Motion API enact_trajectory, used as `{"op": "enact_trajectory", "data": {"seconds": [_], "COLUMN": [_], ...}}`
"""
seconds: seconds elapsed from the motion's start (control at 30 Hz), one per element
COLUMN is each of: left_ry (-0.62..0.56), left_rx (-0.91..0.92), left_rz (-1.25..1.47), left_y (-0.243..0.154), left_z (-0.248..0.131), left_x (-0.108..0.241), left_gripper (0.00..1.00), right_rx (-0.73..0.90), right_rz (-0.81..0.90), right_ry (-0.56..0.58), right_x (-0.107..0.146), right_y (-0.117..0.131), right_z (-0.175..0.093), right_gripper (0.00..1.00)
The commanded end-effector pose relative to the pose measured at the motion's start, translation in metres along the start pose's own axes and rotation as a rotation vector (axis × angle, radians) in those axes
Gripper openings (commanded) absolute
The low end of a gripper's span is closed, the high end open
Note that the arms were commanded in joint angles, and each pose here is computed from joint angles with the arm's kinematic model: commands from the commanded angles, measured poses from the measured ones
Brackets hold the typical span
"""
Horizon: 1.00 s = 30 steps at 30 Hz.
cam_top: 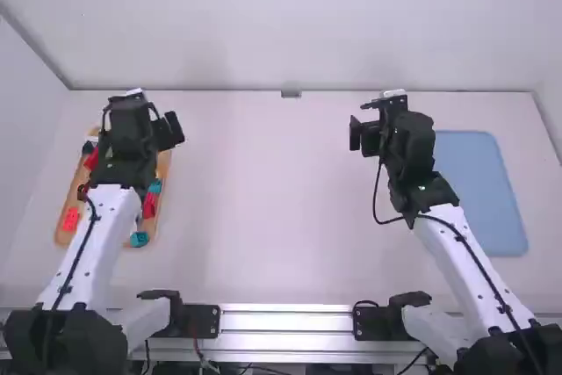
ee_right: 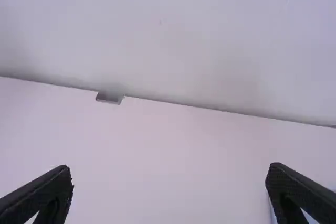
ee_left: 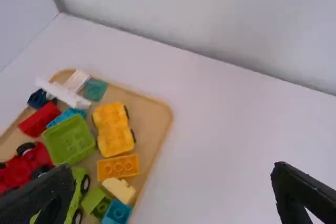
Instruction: Assemble lego blocks to make yellow taxi
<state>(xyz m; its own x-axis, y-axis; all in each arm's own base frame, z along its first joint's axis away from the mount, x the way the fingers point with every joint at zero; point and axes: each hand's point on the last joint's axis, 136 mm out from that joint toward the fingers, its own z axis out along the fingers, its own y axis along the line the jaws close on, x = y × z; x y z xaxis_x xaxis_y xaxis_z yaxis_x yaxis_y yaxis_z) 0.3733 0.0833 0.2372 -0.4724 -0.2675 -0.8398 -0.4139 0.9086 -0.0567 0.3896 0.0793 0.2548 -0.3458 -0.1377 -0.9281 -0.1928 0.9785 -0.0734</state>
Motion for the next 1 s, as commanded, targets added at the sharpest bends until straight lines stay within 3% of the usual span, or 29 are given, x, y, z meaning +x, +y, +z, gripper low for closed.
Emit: {"op": "enact_trajectory", "data": {"seconds": [0.0,0.23,0.53,0.97], "left_ry": [0.019,0.143,0.444,0.651], "left_rx": [0.052,0.004,-0.093,-0.165], "left_rz": [-0.059,-0.131,-0.107,-0.152], "left_y": [0.006,0.039,0.048,0.074], "left_z": [0.008,0.042,0.111,0.174], "left_x": [-0.007,-0.007,0.001,0.045], "left_gripper": [0.99,0.99,0.99,0.99], "right_rx": [0.007,0.001,-0.003,-0.007], "right_rz": [-0.001,0.008,0.009,0.034], "right_ry": [-0.034,-0.034,-0.034,-0.033], "right_x": [-0.018,-0.018,-0.018,-0.018], "right_y": [-0.001,0.001,0.001,0.002], "right_z": [-0.002,-0.002,-0.002,-0.002], "right_gripper": [0.98,0.98,0.98,0.98]}}
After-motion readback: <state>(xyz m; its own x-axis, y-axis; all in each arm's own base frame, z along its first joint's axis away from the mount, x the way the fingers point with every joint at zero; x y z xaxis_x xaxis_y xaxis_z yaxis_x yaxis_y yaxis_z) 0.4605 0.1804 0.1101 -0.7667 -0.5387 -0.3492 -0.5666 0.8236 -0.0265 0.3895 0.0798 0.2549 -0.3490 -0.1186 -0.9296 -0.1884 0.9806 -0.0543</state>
